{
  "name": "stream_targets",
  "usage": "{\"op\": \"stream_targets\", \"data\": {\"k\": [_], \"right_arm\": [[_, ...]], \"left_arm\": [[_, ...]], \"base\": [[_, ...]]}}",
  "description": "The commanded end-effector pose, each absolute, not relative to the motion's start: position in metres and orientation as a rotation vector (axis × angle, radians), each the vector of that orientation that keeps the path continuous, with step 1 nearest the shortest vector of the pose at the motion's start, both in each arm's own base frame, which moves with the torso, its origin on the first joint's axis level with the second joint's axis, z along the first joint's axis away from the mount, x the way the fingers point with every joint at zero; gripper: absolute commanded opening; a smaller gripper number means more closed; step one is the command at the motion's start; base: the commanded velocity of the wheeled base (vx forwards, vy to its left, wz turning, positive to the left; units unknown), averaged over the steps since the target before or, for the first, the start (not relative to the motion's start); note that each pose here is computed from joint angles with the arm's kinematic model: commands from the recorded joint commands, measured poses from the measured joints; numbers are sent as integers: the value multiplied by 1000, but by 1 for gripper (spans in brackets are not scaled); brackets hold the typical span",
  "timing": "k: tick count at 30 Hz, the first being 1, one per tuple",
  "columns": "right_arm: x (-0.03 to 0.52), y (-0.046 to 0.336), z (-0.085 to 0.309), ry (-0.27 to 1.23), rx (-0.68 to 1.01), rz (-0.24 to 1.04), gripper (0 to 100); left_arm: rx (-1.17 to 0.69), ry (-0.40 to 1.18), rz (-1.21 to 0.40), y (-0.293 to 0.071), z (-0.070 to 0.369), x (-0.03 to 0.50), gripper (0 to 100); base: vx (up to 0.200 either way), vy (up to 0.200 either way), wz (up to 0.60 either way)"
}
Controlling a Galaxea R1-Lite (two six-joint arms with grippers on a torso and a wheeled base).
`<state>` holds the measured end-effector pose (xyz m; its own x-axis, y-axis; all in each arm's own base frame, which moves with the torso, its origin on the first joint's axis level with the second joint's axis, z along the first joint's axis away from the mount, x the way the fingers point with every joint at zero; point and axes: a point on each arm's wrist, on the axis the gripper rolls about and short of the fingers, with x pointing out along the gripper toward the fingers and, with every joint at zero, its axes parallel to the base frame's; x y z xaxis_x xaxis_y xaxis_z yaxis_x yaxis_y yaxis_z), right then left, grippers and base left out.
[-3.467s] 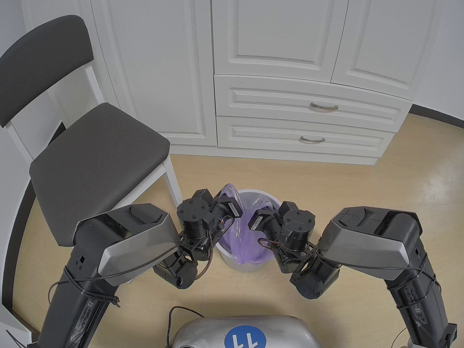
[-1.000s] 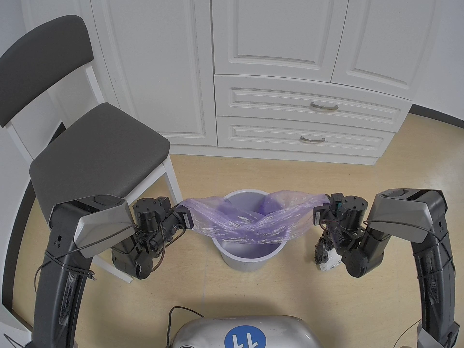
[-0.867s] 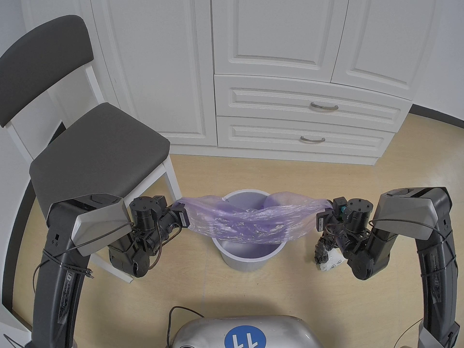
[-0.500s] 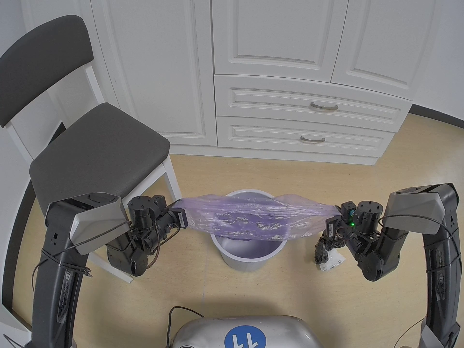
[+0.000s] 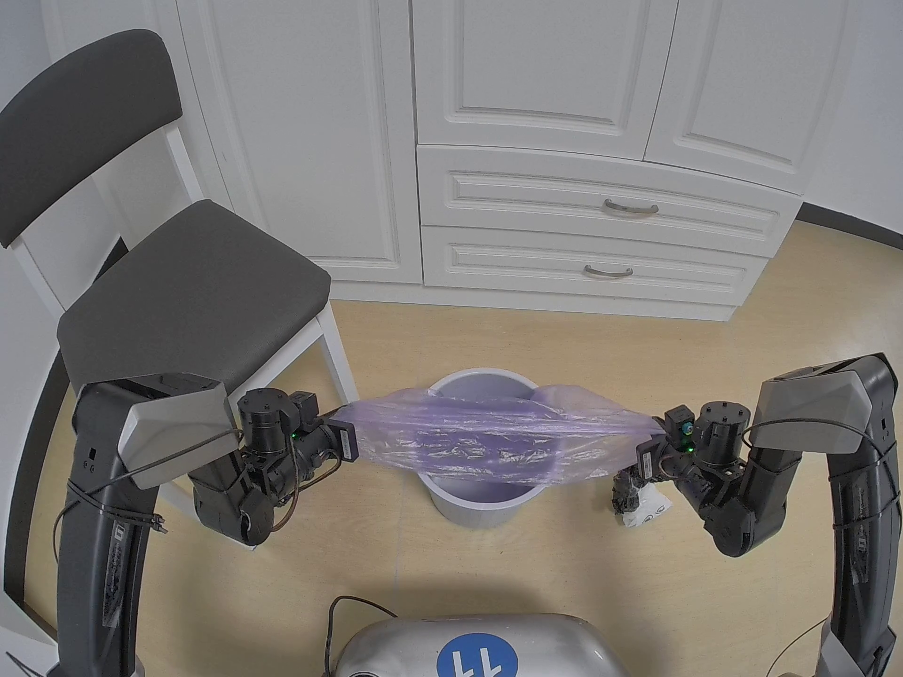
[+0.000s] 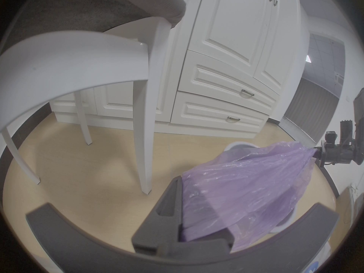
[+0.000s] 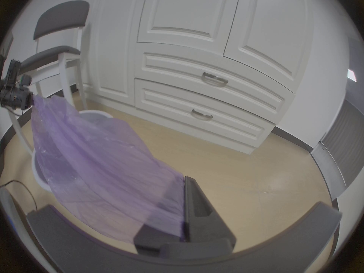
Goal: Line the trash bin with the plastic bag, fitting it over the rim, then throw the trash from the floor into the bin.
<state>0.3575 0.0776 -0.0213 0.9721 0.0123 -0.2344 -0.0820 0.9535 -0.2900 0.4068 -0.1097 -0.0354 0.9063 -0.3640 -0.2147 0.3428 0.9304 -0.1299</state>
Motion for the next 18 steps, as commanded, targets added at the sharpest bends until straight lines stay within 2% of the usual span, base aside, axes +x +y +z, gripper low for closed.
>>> {"op": "stream_targets", "data": {"k": [1,4,10,14,18], "right_arm": [[338,71,-15,261,-336,101,0],[319,61,-18,319,-392,203,0],[302,56,-24,372,-463,276,0],[293,61,-28,397,-457,356,0],[281,64,-31,425,-448,431,0]], "left_arm": [[-76,244,-408,-106,-12,391,0],[-48,275,-414,-103,-8,384,0],[28,342,-439,-101,-15,370,0],[68,395,-532,-100,-26,357,0],[79,412,-552,-99,-29,352,0]], "base": [[0,0,0],[0,0,0],[0,0,0],[0,0,0],[0,0,0]]}}
